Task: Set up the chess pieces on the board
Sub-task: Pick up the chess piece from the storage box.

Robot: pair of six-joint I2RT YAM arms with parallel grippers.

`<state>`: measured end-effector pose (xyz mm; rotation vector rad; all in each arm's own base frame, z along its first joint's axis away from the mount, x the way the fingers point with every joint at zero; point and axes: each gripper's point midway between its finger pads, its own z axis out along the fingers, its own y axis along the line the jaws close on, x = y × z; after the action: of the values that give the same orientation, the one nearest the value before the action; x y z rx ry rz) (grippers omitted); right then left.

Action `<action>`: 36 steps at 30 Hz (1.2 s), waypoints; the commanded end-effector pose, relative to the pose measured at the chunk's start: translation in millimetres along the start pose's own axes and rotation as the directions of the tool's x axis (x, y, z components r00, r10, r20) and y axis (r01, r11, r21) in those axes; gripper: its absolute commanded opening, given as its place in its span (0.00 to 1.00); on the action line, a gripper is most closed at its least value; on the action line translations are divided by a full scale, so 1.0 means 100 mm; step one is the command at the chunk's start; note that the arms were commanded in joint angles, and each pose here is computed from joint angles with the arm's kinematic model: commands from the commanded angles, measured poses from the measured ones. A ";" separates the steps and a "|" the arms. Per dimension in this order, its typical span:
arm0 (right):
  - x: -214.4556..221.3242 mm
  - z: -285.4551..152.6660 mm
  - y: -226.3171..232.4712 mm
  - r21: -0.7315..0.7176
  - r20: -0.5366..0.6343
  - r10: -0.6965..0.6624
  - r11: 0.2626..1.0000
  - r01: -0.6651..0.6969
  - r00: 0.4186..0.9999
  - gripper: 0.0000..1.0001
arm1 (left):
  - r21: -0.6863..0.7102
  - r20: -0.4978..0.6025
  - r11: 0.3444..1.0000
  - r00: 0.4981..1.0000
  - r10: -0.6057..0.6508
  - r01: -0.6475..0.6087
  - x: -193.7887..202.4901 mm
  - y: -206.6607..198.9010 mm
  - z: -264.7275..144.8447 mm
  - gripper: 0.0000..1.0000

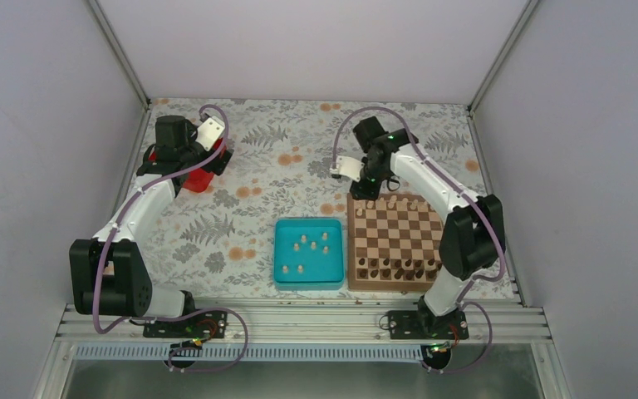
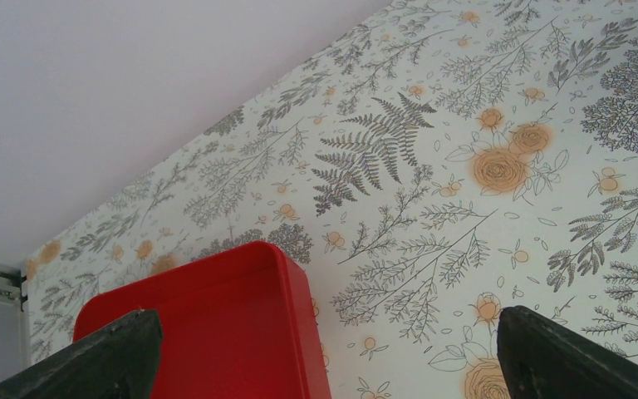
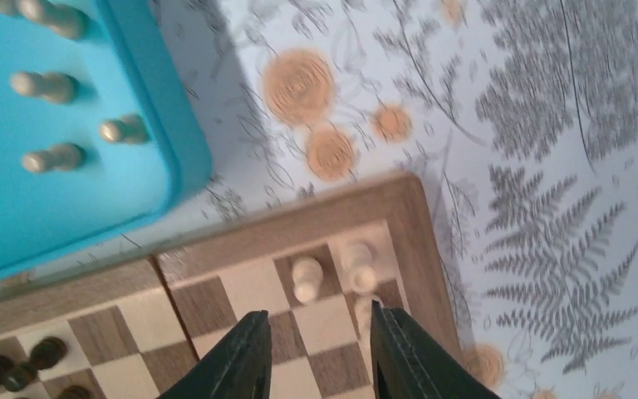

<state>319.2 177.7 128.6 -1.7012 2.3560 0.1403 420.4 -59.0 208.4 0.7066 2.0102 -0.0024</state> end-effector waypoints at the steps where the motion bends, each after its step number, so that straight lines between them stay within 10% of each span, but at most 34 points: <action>1: -0.30 -0.07 0.33 -0.027 0.006 -0.094 0.995 0.094 0.996 0.34 | -0.001 0.026 1.000 1.000 -0.005 0.005 -0.11 0.02 -0.01 1.00; 18: -1.05 0.59 2.04 -0.230 0.040 -0.497 0.839 0.492 0.867 0.44 | -0.005 0.017 1.000 1.000 -0.005 0.005 -0.07 0.02 0.00 1.00; 36: -1.11 0.98 2.42 -0.273 0.059 -0.590 0.767 0.581 0.805 0.47 | -0.012 0.020 1.000 1.000 -0.006 0.006 -0.07 0.02 -0.01 1.00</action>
<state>141.3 371.9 51.3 -2.4901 1.7970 0.3149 420.5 -59.0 208.3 0.7066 2.0103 -0.0018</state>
